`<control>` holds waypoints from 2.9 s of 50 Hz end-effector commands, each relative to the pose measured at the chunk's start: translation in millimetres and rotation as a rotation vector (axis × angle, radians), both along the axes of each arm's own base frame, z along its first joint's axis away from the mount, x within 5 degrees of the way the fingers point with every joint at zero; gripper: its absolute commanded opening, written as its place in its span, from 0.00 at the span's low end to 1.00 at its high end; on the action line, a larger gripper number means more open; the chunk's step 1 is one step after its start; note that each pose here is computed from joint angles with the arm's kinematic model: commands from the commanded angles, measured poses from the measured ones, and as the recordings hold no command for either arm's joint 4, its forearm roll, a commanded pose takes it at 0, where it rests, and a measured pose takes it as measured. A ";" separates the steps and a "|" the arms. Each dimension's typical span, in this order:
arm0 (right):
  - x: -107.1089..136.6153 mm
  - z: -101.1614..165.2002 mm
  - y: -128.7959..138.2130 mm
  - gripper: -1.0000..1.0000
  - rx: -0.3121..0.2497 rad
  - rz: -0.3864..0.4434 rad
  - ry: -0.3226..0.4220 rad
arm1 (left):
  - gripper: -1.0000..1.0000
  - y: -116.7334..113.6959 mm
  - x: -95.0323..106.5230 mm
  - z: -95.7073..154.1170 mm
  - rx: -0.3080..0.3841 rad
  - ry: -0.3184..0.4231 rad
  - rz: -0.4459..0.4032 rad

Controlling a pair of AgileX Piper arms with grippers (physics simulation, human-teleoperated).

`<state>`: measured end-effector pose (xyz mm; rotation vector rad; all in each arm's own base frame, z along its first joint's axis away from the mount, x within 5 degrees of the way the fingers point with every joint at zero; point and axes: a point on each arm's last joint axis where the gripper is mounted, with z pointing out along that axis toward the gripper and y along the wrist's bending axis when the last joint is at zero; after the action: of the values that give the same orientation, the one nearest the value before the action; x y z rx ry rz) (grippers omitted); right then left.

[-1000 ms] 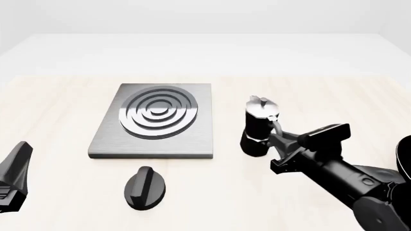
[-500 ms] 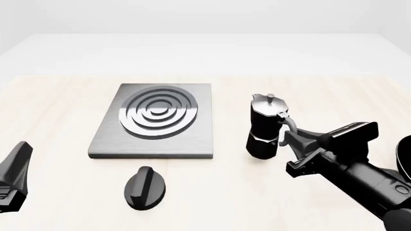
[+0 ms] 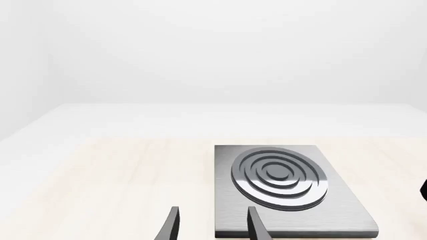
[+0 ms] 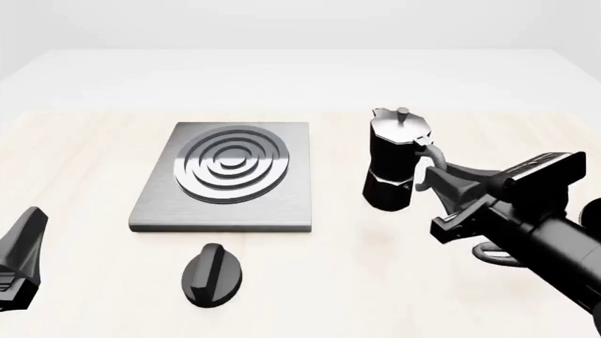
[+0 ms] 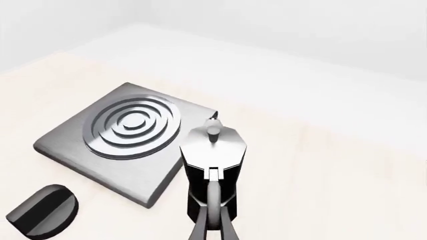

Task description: Put the moka pot on the stove.

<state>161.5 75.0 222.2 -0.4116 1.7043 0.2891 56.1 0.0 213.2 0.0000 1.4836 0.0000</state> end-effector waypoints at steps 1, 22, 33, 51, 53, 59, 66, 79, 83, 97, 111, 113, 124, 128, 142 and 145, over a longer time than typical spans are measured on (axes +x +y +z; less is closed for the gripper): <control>-0.8 24.9 2.5 0.00 0.030 0.015 -0.066 | 1.00 0.0 0.0 0.0 0.000 0.000 0.000; 16.8 43.0 16.1 0.00 0.085 0.035 -0.127 | 1.00 0.0 0.0 0.0 0.000 0.000 0.000; 31.2 51.5 28.7 0.00 0.086 0.057 -0.137 | 1.00 0.0 0.0 0.0 0.000 0.000 0.000; 52.9 64.7 49.5 0.00 0.097 0.090 -0.148 | 1.00 0.0 0.0 0.0 0.000 0.000 0.000; 55.5 66.5 52.0 0.00 0.101 0.093 -0.150 | 1.00 0.0 0.0 0.0 0.000 0.000 0.000; 63.9 69.4 60.9 0.00 0.101 0.106 -0.152 | 1.00 0.0 0.0 0.0 0.000 0.000 0.000; 72.4 70.0 71.4 0.00 0.103 0.123 -0.151 | 1.00 0.0 0.0 0.0 0.000 0.000 0.000; 82.6 73.7 86.4 0.00 0.102 0.148 -0.157 | 1.00 0.0 0.0 0.0 0.000 0.000 0.000; 85.7 76.3 91.0 0.00 0.101 0.156 -0.163 | 1.00 0.0 0.0 0.0 0.000 0.000 0.000; 101.0 75.2 106.9 0.00 0.100 0.170 -0.159 | 1.00 0.0 0.0 0.0 0.000 0.000 0.000; 110.1 81.2 120.2 0.00 0.097 0.188 -0.174 | 1.00 0.0 0.0 0.0 0.000 0.000 0.000; 111.3 81.0 122.4 0.00 0.097 0.191 -0.174 | 1.00 0.0 0.0 0.0 0.000 0.000 0.000; 117.7 77.0 136.2 0.00 0.102 0.212 -0.168 | 1.00 0.0 0.0 0.0 0.000 0.000 0.000; 119.9 75.5 143.5 0.00 0.104 0.225 -0.165 | 1.00 0.0 0.0 0.0 0.000 0.000 0.000; 126.5 70.9 155.7 0.00 0.107 0.239 -0.156 | 1.00 0.0 0.0 0.0 0.000 0.000 0.000; 127.2 69.9 158.6 0.00 0.108 0.244 -0.155 | 1.00 0.0 0.0 0.0 0.000 0.000 0.000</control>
<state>285.1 224.5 287.9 -0.5524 1.5015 0.4915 56.1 0.0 213.2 0.0000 1.4836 0.0000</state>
